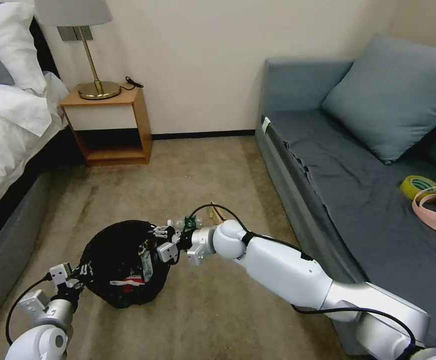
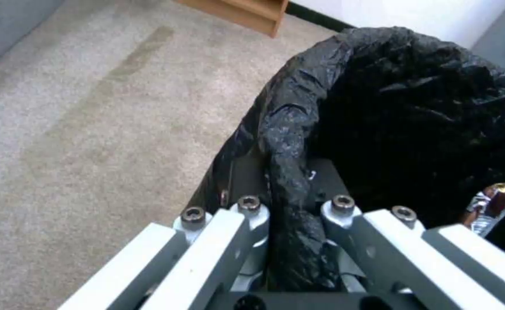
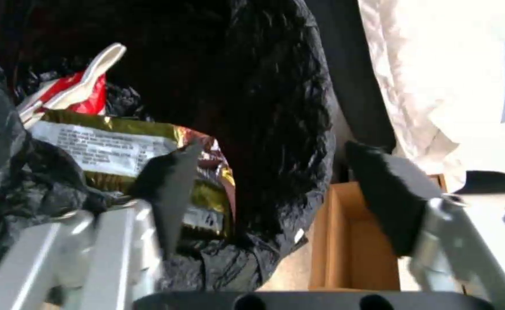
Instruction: Pick up the trash bin, then pick up the garbage on the floor and place it into the trash bin.
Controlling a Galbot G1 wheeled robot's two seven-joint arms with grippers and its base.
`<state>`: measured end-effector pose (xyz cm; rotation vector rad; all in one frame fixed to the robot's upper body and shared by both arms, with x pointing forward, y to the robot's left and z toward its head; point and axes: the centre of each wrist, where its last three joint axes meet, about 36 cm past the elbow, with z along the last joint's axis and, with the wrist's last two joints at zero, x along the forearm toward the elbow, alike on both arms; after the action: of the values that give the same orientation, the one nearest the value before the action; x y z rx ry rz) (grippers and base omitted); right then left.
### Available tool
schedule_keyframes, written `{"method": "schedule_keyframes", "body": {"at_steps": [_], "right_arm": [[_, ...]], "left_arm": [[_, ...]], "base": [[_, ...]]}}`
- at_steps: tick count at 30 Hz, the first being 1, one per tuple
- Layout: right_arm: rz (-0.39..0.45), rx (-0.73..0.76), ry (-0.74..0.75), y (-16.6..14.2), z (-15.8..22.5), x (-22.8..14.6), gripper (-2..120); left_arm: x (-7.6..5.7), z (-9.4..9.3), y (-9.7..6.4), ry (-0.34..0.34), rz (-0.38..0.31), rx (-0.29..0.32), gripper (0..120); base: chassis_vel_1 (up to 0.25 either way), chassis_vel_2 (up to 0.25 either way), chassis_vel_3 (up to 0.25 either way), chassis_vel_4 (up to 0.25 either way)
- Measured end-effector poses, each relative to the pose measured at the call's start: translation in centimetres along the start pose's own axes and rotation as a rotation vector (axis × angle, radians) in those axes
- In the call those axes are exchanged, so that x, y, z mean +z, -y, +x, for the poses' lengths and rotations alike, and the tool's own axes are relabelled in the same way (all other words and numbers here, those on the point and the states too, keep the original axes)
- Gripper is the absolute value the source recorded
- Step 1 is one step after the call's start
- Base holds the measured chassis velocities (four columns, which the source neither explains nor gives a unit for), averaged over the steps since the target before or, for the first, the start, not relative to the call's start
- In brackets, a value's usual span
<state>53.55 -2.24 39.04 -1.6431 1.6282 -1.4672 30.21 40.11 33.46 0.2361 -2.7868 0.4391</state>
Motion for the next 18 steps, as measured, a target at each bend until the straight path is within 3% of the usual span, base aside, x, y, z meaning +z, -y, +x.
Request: {"method": "schedule_keyframes", "body": {"at_steps": [8, 14, 18], "right_arm": [[-0.032, 0.128, -0.011, 0.4, 1.0, 0.5, 98], [-0.079, 0.267, -0.030, 0.5, 2.6, 1.2, 100], [-0.144, 0.436, -0.090, 0.9, 5.0, 2.2, 100]], "left_arm": [[-0.3, 0.0, -0.5, 0.005, -0.001, -0.005, 5], [-0.5, -0.1, -0.7, 0.009, 0.003, -0.007, 5], [-0.5, -0.1, -0.6, 0.013, 0.008, -0.006, 5]], "base": [[0.000, 0.000, 0.000, 0.000], [0.000, 0.000, 0.000, 0.000], [0.000, 0.000, 0.000, 0.000]]}}
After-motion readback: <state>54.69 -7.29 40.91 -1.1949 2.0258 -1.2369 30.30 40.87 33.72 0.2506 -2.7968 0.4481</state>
